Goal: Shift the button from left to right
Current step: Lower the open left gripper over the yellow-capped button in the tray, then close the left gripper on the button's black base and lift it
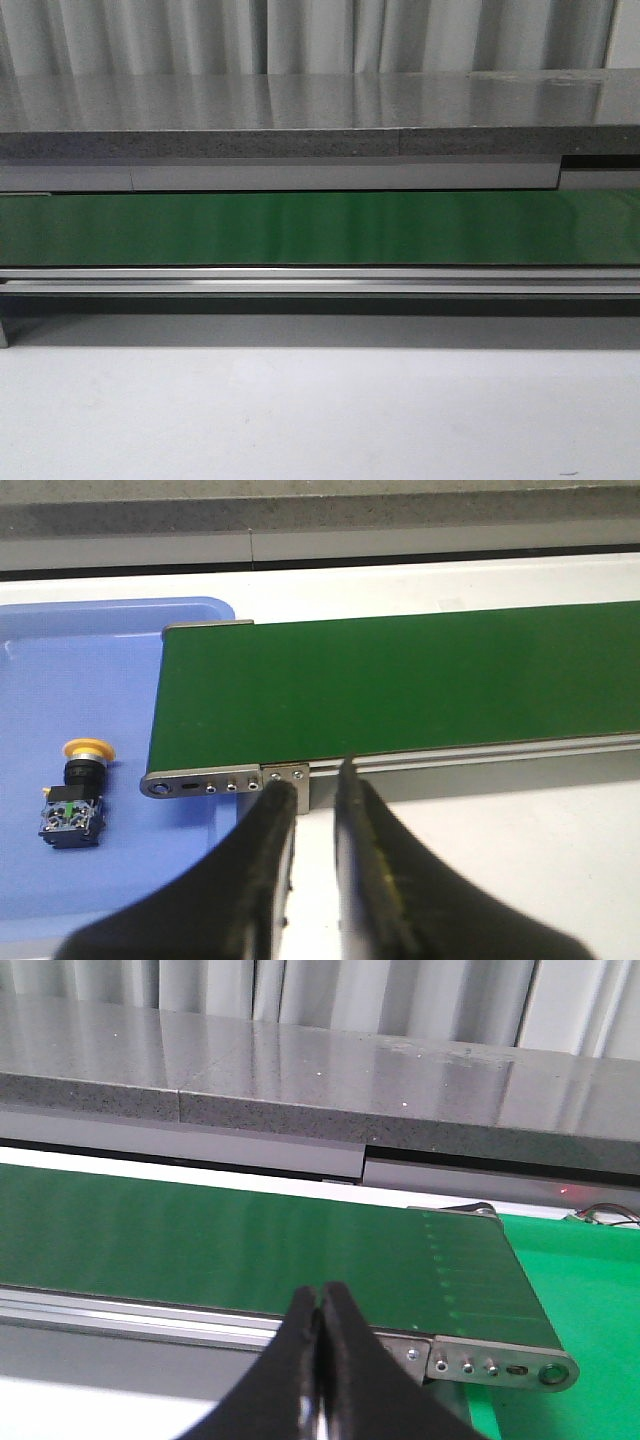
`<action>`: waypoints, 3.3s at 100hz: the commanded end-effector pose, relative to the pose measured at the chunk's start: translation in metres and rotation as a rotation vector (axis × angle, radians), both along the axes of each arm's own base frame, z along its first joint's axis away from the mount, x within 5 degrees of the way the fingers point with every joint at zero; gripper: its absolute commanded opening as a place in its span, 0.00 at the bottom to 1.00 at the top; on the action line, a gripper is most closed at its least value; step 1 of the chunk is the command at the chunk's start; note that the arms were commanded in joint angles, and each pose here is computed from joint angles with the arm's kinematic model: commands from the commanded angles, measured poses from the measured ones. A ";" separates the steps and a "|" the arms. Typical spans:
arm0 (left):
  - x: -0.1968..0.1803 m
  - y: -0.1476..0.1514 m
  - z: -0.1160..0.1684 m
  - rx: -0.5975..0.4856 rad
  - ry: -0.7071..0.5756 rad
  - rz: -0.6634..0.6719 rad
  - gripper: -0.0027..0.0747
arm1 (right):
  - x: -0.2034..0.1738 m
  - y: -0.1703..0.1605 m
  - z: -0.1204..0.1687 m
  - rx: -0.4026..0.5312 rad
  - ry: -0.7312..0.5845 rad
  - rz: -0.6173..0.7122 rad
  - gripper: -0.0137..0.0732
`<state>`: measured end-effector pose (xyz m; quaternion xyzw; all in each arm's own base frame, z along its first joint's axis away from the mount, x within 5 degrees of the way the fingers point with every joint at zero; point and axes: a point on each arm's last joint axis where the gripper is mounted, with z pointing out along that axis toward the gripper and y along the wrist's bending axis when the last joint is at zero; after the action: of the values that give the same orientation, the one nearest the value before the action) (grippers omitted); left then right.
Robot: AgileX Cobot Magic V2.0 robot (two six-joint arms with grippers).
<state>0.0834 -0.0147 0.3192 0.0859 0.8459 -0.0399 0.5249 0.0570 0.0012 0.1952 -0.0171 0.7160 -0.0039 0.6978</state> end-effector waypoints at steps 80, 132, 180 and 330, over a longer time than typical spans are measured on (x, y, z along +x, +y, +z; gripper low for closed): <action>0.028 0.016 0.025 0.074 0.110 0.209 0.89 | -0.001 0.000 0.008 -0.007 -0.098 -0.005 0.08; 0.136 0.051 0.022 0.152 0.341 0.413 0.89 | -0.001 0.000 0.008 -0.007 -0.098 -0.005 0.08; 0.219 0.126 -0.035 0.004 0.576 0.458 0.89 | -0.001 0.000 0.008 -0.007 -0.098 -0.005 0.08; 0.274 0.142 -0.145 -0.069 0.759 0.424 0.86 | -0.001 0.000 0.008 -0.007 -0.098 -0.005 0.08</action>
<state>0.3508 0.1254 0.1495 -0.1227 0.9843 0.0058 0.1264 0.0570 0.0012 0.1952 -0.0171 0.7160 -0.0039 0.6978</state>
